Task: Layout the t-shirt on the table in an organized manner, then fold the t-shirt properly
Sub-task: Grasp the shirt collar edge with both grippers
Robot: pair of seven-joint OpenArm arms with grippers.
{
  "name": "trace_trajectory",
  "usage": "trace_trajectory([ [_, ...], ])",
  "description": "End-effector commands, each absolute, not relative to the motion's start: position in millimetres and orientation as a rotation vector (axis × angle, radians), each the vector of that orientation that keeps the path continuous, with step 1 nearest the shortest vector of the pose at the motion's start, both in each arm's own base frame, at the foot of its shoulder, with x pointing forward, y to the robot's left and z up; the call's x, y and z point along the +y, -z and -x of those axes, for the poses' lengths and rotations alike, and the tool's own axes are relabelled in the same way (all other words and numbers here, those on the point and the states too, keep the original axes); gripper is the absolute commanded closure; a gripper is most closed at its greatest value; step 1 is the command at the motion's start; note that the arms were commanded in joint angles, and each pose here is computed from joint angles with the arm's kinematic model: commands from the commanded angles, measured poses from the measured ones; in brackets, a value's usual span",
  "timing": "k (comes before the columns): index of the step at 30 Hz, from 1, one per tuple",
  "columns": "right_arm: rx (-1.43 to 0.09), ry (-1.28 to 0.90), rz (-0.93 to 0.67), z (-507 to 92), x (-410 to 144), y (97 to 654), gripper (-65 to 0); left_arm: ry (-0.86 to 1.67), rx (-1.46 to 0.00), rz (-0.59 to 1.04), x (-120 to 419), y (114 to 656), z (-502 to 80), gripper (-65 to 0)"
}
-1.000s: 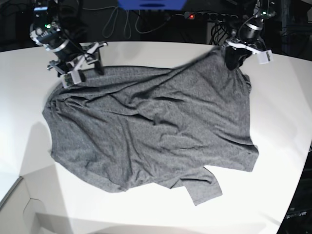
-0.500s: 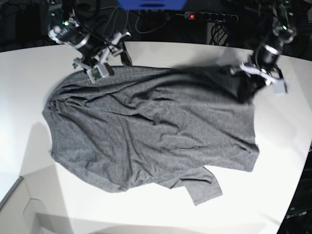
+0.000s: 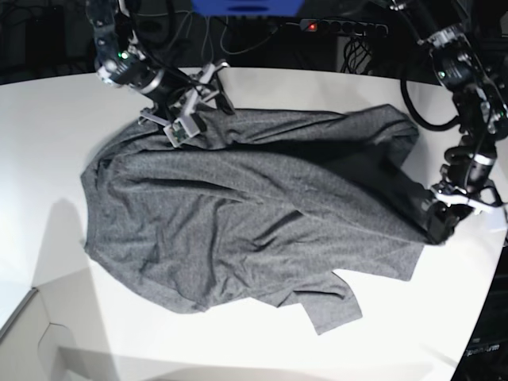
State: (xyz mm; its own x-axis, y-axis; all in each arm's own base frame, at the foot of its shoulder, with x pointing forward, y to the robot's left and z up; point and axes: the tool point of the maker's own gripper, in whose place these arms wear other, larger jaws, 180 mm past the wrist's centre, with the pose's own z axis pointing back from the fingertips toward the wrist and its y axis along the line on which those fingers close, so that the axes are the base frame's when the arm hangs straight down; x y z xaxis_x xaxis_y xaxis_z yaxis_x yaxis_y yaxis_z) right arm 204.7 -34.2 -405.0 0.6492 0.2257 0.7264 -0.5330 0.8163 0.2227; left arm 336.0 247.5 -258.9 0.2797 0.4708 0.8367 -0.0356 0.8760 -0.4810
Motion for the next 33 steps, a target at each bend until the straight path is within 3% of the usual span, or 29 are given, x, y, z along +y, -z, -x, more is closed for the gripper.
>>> trace_trajectory([
  [1,-0.792,-0.443,-0.472,-212,-29,396,-37.6,-0.350,-1.261,0.409,250,257,-337,-0.4],
  [9,-0.889,-0.399,-0.511,-231,-20,386,-37.6,-0.455,-1.129,0.431,264,311,-334,-0.5],
  [14,-0.841,-0.382,-0.497,-234,-27,408,-37.6,-0.487,-1.092,0.437,271,324,-341,-0.9],
  [16,-0.814,-0.370,-0.489,-231,-32,418,-37.6,-0.485,-1.080,0.437,274,328,-341,-4.6],
  [20,-0.800,-0.353,-0.454,-230,-50,424,-37.6,-0.488,-1.076,0.433,275,329,-338,-20.6],
  [22,-0.784,-0.351,-0.454,-223,-51,428,-37.6,-0.489,-1.086,0.432,276,327,-337,-25.4],
  [29,-0.770,-0.357,-0.453,-217,-53,431,-37.6,-0.535,-1.141,0.395,294,313,-326,-26.1],
  [33,-0.770,-0.357,-0.450,-218,-54,431,-37.6,-0.475,-1.062,0.360,282,322,-292,-26.1],
])
